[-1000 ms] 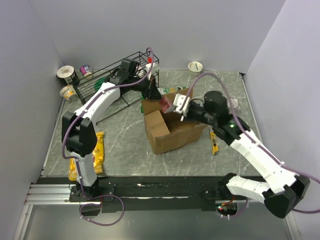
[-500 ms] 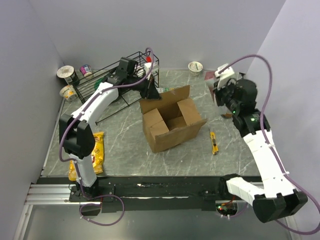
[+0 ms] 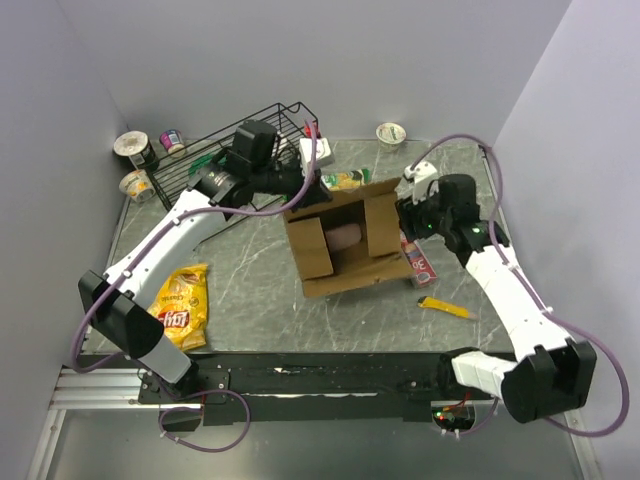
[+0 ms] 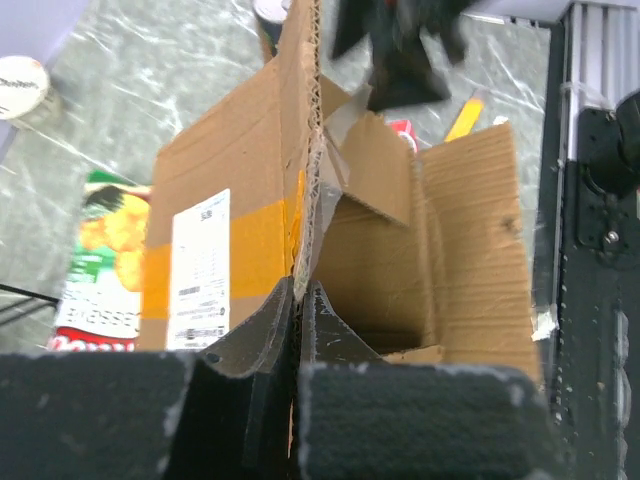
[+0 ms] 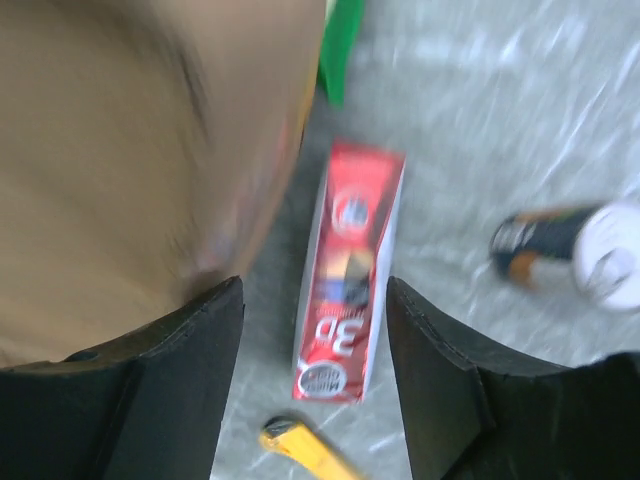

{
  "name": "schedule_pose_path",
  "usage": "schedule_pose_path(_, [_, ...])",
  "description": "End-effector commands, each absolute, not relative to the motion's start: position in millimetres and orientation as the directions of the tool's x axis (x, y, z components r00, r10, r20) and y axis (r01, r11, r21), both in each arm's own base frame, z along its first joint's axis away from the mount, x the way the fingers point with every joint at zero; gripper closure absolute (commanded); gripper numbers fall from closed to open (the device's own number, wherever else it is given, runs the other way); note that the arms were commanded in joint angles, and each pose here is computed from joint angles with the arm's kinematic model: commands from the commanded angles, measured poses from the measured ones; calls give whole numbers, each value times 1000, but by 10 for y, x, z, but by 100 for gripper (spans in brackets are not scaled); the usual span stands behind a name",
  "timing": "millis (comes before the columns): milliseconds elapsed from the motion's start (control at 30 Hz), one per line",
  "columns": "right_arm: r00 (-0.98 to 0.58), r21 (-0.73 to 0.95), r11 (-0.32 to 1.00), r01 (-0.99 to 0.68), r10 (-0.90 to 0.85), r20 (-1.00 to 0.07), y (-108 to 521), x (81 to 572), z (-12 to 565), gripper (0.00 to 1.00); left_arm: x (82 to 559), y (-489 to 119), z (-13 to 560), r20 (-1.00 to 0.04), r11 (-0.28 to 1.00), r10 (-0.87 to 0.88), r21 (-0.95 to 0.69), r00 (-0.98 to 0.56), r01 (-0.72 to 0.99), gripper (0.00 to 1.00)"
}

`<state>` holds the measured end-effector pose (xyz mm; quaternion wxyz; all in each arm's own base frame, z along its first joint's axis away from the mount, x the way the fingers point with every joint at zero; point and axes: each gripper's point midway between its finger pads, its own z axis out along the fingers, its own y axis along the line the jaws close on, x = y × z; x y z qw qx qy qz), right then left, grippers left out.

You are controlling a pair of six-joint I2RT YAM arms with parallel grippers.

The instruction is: Unpack the express box

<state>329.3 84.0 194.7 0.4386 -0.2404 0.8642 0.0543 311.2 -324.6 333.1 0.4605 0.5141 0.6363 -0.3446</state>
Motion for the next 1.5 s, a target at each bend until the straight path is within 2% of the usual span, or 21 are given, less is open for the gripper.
schedule_pose_path(0, [-210, -154, 822, -548, -314, -926, 1117, 3258, 2937, 34, 3123, -3259, 3425, -956, 245, 290, 37, -37, 969, 99])
schedule_pose_path(133, [8, -280, 706, -651, -362, -932, 1351, 3000, 3287, 35, 3210, -3269, 3389, -957, 246, 277, -12, -82, 969, 99])
schedule_pose_path(200, [126, -345, 594, -726, -379, -917, 1563, 2740, 3352, 36, 3261, -3262, 3288, -947, 231, 272, -106, -169, 967, 99])
schedule_pose_path(267, [224, -419, 469, -778, -416, -881, 1717, 2558, 3300, 40, 3279, -3248, 3335, -942, 203, 249, -175, -224, 963, 99])
schedule_pose_path(333, [253, -427, 331, -841, -456, -853, 1864, 2379, 3073, 43, 3322, -3264, 3279, -931, 188, 246, -226, -269, 956, 99])
schedule_pose_path(467, [182, -300, 129, -945, -554, -812, 2109, 2242, 2516, 50, 3322, -3279, 3309, -933, 169, 226, -244, -279, 955, 99])
schedule_pose_path(600, [157, -263, 83, -961, -620, -769, 2262, 2377, 2184, 54, 3277, -3292, 3316, -935, 141, 221, -249, -276, 958, 99])
schedule_pose_path(767, [168, -263, 74, -962, -596, -785, 2476, 2555, 2360, 56, 3246, -3274, 3314, -939, 137, 222, -238, -264, 961, 99])
schedule_pose_path(900, [225, -274, -25, -961, -642, -733, 2455, 2501, 2154, 55, 3241, -3257, 3329, -942, 146, 214, -230, -258, 962, 99])
schedule_pose_path(967, [229, -262, -55, -964, -676, -701, 2416, 2437, 1909, 49, 3241, -3264, 3321, -942, 147, 212, -232, -260, 962, 99])
schedule_pose_path(1000, [250, -273, -75, -959, -678, -691, 2435, 2401, 1824, 43, 3234, -3264, 3305, -941, 144, 214, -236, -263, 961, 99])
schedule_pose_path(1100, [249, -286, -71, -955, -715, -653, 2385, 2411, 1458, 36, 3226, -3267, 3272, -937, 128, 206, -262, -284, 957, 99])
schedule_pose_path(1267, [194, -274, -41, -961, -805, -561, 2343, 2710, 1069, 32, 3258, -3218, 3194, -919, 103, 190, -332, -346, 938, 99])
schedule_pose_path(1400, [240, -300, -92, -950, -828, -507, 2354, 2851, 878, 25, 3303, -3210, 3099, -903, 94, 191, -372, -384, 923, 99])
schedule_pose_path(1467, [250, -255, -141, -957, -846, -471, 2385, 2841, 703, 24, 3326, -3223, 3080, -903, 91, 192, -374, -385, 923, 99])
